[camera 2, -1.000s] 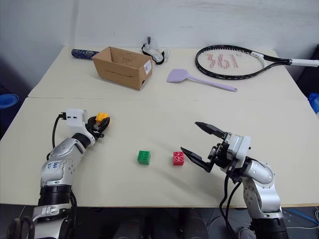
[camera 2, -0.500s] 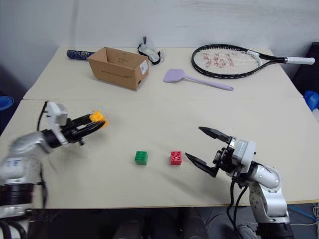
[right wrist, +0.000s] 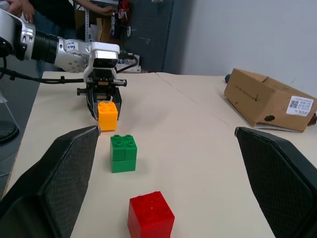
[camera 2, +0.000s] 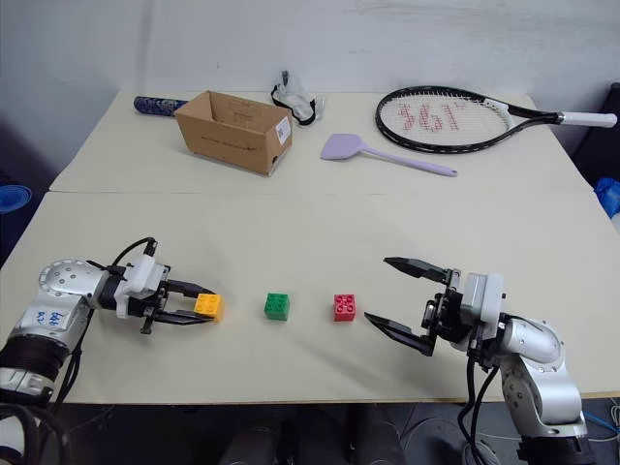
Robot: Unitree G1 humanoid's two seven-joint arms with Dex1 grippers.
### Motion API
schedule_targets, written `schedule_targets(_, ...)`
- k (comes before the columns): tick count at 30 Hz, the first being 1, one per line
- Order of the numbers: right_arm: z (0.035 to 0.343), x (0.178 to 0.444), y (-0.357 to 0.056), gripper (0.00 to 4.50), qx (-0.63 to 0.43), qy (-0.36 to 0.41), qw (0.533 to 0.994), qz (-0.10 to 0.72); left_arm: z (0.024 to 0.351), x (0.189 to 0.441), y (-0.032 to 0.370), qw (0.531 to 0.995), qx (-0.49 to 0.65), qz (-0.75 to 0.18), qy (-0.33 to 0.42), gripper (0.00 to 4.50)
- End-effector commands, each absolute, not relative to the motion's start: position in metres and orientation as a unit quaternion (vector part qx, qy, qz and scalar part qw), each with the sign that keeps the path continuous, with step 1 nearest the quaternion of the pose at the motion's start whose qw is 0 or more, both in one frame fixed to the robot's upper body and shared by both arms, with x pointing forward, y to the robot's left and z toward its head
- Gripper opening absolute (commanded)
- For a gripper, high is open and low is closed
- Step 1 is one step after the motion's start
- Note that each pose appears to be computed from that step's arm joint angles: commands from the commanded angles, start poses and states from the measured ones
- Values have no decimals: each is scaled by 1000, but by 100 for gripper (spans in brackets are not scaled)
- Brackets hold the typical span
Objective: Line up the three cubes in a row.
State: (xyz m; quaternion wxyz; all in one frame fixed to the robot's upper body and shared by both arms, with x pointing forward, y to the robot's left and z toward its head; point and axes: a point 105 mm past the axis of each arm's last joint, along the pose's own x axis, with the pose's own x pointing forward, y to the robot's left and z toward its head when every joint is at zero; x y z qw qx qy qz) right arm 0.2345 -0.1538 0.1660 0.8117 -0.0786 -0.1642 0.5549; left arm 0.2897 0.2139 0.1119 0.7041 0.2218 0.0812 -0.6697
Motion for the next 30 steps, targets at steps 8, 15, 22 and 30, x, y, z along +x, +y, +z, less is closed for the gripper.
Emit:
schedule_targets(8, 171, 222, -162, 450, -120, -153, 789, 582, 117, 286, 220, 677, 225, -695, 83, 239)
schedule_targets(15, 180, 209, -173, 450, -161, -89, 728, 660, 139, 269, 250, 704, 237, -665, 81, 372)
schedule_targets(22, 200, 224, -193, 450, -206, -56, 723, 657, 166, 243, 267, 753, 265, -598, 67, 372)
schedule_targets(30, 188, 234, -194, 450, -211, -41, 722, 658, 157, 238, 267, 778, 275, -559, 81, 372)
